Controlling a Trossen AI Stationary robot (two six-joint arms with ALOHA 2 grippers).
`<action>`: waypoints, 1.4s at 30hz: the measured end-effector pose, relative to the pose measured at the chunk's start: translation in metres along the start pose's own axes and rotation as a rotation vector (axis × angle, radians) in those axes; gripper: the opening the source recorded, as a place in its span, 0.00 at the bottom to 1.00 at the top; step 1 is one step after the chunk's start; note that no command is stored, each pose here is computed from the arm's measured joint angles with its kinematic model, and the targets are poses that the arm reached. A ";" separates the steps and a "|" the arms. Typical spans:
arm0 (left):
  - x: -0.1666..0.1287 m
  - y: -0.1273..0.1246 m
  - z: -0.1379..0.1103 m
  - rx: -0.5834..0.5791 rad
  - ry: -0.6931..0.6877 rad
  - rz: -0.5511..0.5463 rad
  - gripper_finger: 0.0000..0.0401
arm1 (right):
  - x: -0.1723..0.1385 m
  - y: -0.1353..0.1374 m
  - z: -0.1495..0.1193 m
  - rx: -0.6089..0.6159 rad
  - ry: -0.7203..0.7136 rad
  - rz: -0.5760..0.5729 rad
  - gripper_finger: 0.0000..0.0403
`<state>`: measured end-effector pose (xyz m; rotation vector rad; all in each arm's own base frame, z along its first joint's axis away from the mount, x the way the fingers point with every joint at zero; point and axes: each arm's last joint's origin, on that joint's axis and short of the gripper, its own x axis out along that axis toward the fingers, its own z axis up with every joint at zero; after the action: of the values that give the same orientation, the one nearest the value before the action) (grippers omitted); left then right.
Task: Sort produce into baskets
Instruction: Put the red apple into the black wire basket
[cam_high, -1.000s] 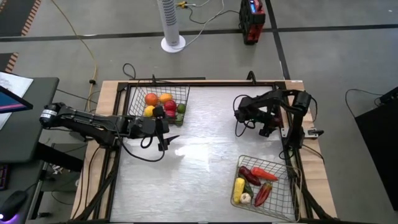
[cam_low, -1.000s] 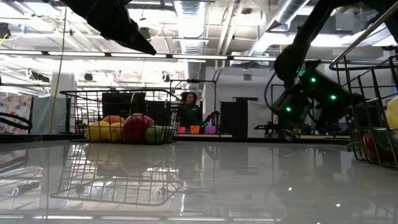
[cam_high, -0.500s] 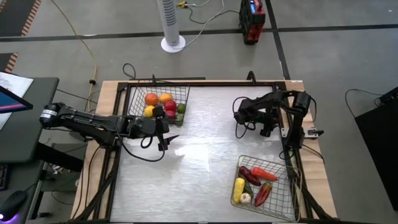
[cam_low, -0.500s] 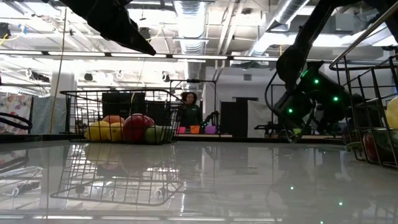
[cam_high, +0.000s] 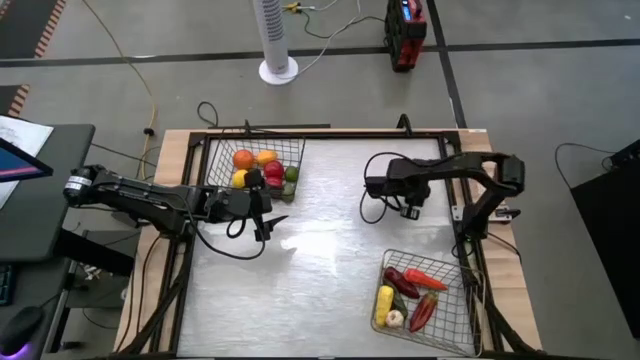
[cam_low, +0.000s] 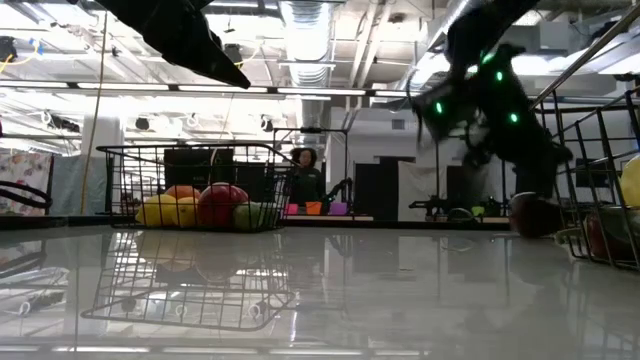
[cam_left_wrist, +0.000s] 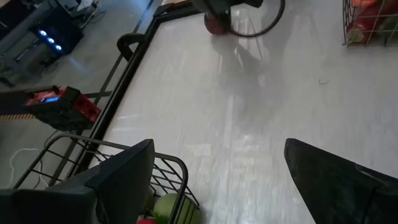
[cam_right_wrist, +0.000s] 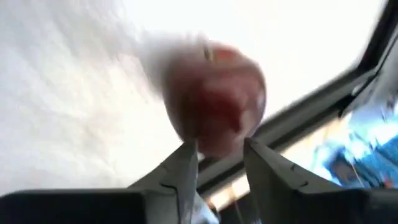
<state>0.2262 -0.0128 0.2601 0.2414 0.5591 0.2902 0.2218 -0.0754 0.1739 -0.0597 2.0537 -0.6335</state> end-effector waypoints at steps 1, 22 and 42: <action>0.000 0.000 0.000 0.000 0.000 0.000 0.86 | -0.007 0.000 -0.001 0.003 -0.046 0.007 0.41; 0.000 -0.001 0.000 -0.007 -0.002 -0.029 0.87 | -0.020 -0.034 -0.037 0.411 -0.336 0.361 0.87; 0.000 -0.001 -0.001 -0.006 0.007 -0.034 0.87 | 0.029 -0.020 -0.032 0.550 -0.334 0.288 0.92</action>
<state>0.2258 -0.0137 0.2591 0.2252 0.5682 0.2599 0.1759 -0.0875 0.1738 0.4160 1.4770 -0.9137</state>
